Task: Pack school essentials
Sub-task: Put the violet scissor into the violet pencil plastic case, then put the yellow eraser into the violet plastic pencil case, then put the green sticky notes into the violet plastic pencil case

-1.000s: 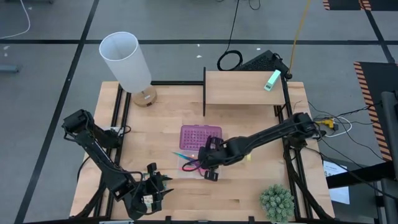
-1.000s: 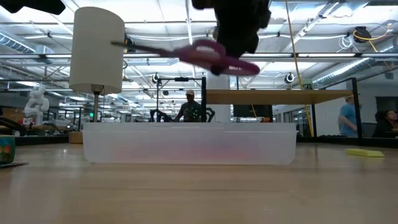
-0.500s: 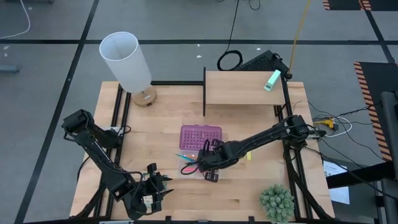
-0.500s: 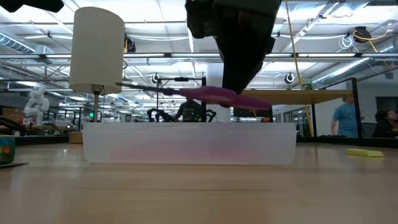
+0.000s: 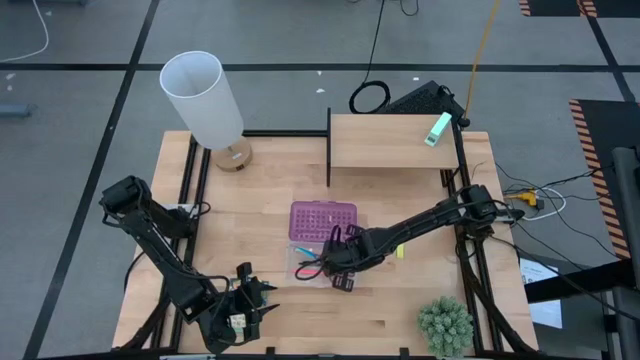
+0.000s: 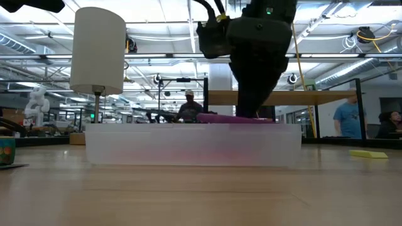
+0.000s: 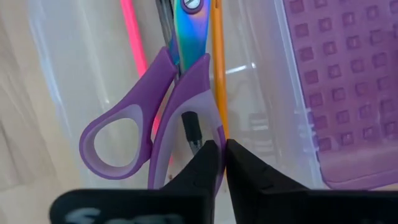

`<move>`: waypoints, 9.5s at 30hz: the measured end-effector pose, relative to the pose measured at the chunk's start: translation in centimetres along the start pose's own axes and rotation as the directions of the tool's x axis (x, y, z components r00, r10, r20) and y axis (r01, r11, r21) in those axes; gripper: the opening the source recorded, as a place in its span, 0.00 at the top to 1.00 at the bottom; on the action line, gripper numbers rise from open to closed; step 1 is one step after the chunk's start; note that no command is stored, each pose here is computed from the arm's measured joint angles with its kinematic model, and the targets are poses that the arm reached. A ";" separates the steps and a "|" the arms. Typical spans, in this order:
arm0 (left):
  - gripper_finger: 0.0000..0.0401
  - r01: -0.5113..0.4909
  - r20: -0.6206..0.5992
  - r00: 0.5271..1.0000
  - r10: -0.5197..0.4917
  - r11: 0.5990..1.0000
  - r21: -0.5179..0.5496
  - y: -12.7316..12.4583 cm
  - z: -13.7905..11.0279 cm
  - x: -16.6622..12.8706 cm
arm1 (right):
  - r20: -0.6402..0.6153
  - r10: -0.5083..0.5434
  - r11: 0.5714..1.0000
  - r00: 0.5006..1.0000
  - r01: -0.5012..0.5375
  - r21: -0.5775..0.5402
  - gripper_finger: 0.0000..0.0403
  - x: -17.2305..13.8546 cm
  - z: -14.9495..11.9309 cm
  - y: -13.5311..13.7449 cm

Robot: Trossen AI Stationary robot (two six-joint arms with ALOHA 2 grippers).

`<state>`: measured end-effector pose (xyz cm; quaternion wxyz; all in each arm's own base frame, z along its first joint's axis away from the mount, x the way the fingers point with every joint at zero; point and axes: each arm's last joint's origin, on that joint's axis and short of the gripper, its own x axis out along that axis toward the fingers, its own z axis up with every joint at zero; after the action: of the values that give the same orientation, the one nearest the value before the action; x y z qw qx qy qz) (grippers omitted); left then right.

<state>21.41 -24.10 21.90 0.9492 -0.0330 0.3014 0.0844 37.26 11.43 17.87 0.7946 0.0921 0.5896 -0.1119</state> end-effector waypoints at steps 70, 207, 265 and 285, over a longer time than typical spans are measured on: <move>0.51 0.011 0.020 1.000 -0.011 1.000 -0.012 -0.2 0.2 0.0 | 0.005 -0.463 0.742 0.886 0.385 0.548 0.41 -5.6 -13.2 -1.4; 0.51 -0.018 0.022 1.000 0.018 1.000 -0.018 0.4 0.8 0.8 | 0.540 0.132 0.958 0.831 -0.247 0.146 0.77 -5.8 -7.9 -4.8; 0.51 0.098 -0.047 0.994 -0.101 0.993 -0.057 -0.4 0.5 0.4 | 0.496 0.172 0.979 0.851 -0.089 -0.186 0.53 0.2 -6.6 -4.0; 0.60 0.156 -0.419 0.902 -0.102 0.983 0.098 -9.5 -4.2 0.1 | 0.573 0.270 0.953 0.774 -0.130 -0.272 0.53 -4.9 -6.7 -4.5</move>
<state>20.76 -33.89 18.53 0.8677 -0.0085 0.4969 -0.0073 28.46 9.27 20.59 0.9533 0.0268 0.3005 0.0152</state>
